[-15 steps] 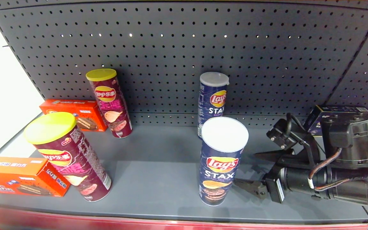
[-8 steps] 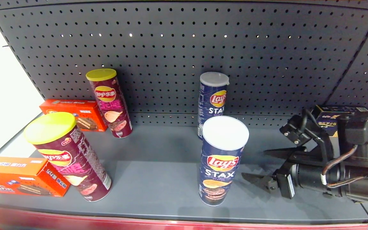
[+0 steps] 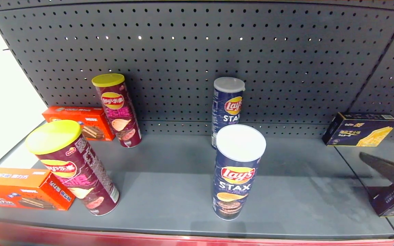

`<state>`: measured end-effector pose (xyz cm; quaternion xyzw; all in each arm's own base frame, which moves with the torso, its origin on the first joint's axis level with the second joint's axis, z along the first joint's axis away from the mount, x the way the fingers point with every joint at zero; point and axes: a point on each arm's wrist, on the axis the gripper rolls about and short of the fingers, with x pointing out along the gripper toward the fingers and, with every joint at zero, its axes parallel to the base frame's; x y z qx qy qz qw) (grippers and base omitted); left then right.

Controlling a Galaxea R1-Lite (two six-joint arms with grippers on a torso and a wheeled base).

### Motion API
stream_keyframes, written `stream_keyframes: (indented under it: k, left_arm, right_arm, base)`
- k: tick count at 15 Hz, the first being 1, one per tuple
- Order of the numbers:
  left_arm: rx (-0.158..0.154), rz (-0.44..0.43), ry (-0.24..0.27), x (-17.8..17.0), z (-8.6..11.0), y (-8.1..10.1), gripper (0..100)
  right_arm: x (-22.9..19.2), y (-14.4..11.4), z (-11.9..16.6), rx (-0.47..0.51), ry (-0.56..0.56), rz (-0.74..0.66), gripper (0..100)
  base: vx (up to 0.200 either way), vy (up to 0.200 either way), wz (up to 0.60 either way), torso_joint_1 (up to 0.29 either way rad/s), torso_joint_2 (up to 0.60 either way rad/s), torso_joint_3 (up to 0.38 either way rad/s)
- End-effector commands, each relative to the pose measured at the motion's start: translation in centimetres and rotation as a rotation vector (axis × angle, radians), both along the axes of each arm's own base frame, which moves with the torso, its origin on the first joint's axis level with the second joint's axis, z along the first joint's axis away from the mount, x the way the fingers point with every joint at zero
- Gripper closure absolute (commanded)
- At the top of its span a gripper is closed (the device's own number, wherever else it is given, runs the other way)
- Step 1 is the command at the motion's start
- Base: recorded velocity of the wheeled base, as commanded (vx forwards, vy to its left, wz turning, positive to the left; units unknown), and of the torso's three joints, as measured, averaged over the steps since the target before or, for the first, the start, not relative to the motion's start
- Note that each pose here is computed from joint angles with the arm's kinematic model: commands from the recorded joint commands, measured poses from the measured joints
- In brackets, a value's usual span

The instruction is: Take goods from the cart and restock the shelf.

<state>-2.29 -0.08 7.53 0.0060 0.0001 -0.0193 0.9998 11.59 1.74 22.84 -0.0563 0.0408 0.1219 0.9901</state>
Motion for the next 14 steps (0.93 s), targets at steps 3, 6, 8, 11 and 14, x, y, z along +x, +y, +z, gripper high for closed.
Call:
stream_keyframes:
  k: [3, 6, 8, 11, 14]
  left_arm:
    - [0.000, 0.000, 0.000, 0.0, 0.0, 0.0, 0]
    - [0.002, 0.000, 0.000, 0.0, 0.0, 0.0, 0]
    - [0.002, 0.000, 0.000, 0.0, 0.0, 0.0, 0]
    - [0.002, 0.002, 0.000, 0.0, 0.0, 0.0, 0]
    - [-0.003, 0.005, -0.002, 0.0, 0.0, 0.0, 0]
  right_arm:
    - [-11.6, -1.5, -9.4, 0.000, -0.132, -0.301, 0]
    - [-13.2, -1.3, -14.2, 0.037, -0.067, -0.368, 0]
    - [-13.1, -1.3, -14.7, 0.080, -0.040, -0.371, 0]
    - [-13.1, -1.4, -15.1, 0.081, 0.010, -0.330, 0]
    - [-13.1, -1.4, -15.1, 0.095, 0.012, -0.347, 0]
  base:
    - [0.000, 0.000, 0.00, 0.000, 0.00, 0.000]
    - [0.000, 0.000, 0.00, 0.000, 0.00, 0.000]
    - [0.000, 0.000, 0.00, 0.000, 0.00, 0.000]
    - [0.000, 0.000, 0.00, 0.000, 0.00, 0.000]
    - [0.000, 0.000, 0.00, 0.000, 0.00, 0.000]
